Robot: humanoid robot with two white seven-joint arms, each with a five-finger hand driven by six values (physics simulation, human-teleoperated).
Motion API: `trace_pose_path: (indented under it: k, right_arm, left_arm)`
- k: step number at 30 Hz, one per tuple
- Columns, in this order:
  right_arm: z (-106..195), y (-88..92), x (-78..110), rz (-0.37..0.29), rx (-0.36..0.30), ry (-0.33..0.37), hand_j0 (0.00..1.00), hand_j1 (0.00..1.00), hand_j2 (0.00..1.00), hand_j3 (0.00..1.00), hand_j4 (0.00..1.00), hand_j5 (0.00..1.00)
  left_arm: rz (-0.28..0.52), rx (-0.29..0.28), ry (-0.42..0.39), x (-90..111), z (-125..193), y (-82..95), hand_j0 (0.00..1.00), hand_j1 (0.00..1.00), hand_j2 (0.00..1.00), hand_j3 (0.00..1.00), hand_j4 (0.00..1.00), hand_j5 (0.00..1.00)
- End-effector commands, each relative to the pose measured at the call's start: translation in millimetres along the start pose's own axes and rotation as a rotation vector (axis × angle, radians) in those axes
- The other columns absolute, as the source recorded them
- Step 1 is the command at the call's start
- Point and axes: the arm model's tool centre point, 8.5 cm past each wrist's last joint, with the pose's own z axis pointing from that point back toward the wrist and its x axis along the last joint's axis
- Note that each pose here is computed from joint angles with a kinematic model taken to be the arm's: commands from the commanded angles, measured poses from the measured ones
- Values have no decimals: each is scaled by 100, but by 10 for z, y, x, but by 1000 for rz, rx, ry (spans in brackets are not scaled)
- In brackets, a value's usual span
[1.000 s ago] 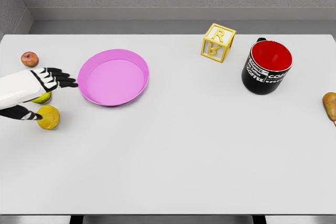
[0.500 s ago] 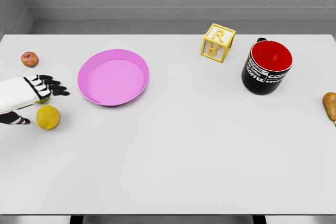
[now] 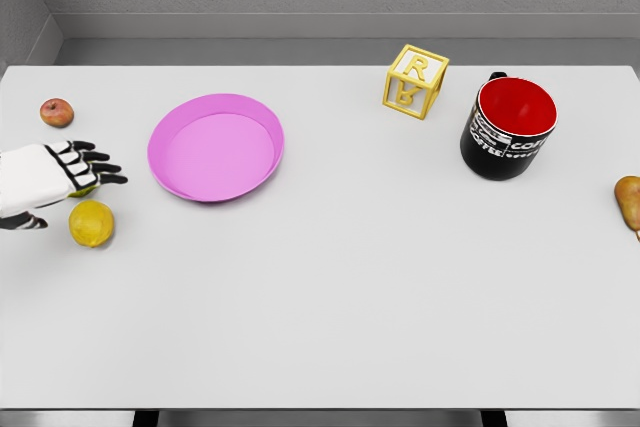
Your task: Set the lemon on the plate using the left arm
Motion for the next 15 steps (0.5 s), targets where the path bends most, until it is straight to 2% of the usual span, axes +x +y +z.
trace_pose_path:
  k: [1,5,7,15]
  right_arm:
    - [1,0,9,0,0,-1,100,100,100,100,100,100]
    - [0,0,-1,0,0,0,100,100,100,100,100,100]
    - [0,0,-1,2,0,0,100,100,100,100,100,100]
    - [0,0,-1,0,0,0,100,100,100,100,100,100]
  left_arm:
    - [-25,-16,4,10,-25,4,100,100,100,100,100,100]
    - [-17,-92,14,-18,-13,-101,100,100,100,100,100,100]
    - [0,-104,11,-5,-52,-163,100,100,100,100,100,100]
    - [31,-78,9,-12,-55,-153,100,100,100,100,100,100]
